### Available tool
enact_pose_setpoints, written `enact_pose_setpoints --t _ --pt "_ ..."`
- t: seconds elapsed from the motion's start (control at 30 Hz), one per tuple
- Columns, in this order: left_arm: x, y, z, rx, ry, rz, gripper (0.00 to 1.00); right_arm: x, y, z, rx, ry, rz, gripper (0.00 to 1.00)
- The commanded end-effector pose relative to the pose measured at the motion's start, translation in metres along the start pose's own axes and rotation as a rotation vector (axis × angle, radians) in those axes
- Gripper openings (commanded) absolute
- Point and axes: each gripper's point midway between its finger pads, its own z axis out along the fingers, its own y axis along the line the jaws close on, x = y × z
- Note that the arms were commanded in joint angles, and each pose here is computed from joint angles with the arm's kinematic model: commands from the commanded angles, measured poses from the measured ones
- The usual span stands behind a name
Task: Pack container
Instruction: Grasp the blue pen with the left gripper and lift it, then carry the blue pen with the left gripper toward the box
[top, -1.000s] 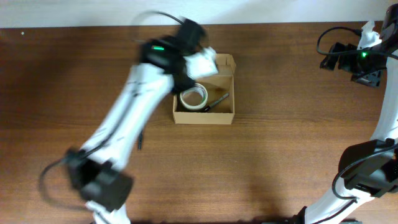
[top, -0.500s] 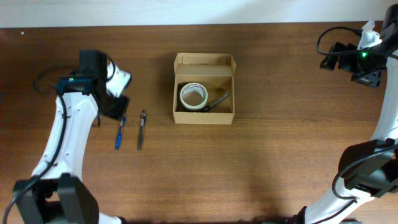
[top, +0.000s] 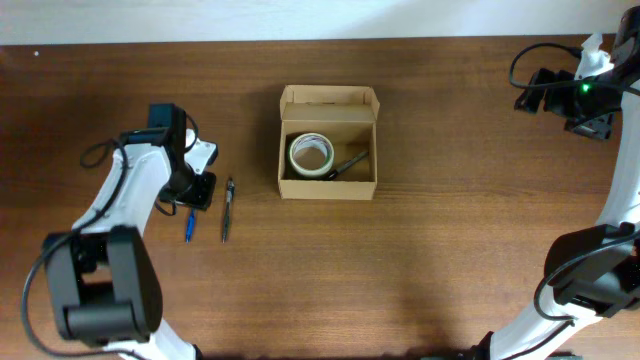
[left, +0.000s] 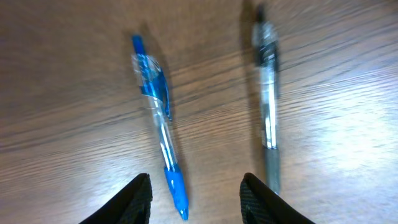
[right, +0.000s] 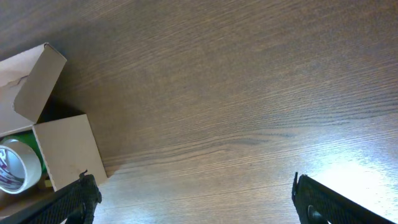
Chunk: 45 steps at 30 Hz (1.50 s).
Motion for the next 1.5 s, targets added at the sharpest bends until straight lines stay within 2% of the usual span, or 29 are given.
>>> enact_pose_setpoints --t 0.0,0.23,0.37,0.5,0.6,0.87,1.0,1.17,1.3,1.37,1.47 --pt "0.012 0.007 0.023 0.015 0.072 -0.032 0.45 0.000 0.000 0.004 -0.012 0.010 0.003 0.99" --pt "0.020 0.013 0.042 0.035 0.121 -0.069 0.40 0.000 0.000 0.004 -0.012 0.010 0.003 0.99" --pt "0.020 0.013 0.049 0.040 0.132 -0.069 0.28 0.000 0.000 0.004 -0.012 0.010 0.003 0.99" --pt "0.022 0.013 0.054 0.043 0.145 -0.068 0.10 0.000 0.000 0.004 -0.012 0.010 0.003 0.99" --pt "0.022 0.012 0.058 0.045 0.152 -0.068 0.03 0.000 0.000 0.004 -0.012 0.010 0.003 0.99" --pt "0.011 0.017 0.049 0.035 0.134 -0.067 0.02 0.000 0.000 0.004 -0.012 0.010 0.003 0.99" --pt "-0.026 0.031 0.007 0.007 0.046 -0.033 0.02 0.000 0.000 0.004 -0.012 0.010 0.003 0.99" --pt "-0.092 0.047 -0.087 -0.061 -0.178 0.012 0.02 0.000 0.000 0.004 -0.012 0.010 0.003 0.99" --pt "-0.127 0.018 -0.176 -0.029 -0.385 0.268 0.01 0.000 0.000 0.004 -0.012 0.010 0.003 0.99" --pt "-0.133 -0.010 -0.212 -0.002 -0.466 0.414 0.02 0.000 0.000 0.004 -0.012 0.010 0.003 0.99" --pt "-0.132 -0.058 -0.243 -0.002 -0.510 0.633 0.02 0.000 0.000 0.004 -0.012 0.010 0.003 0.99"
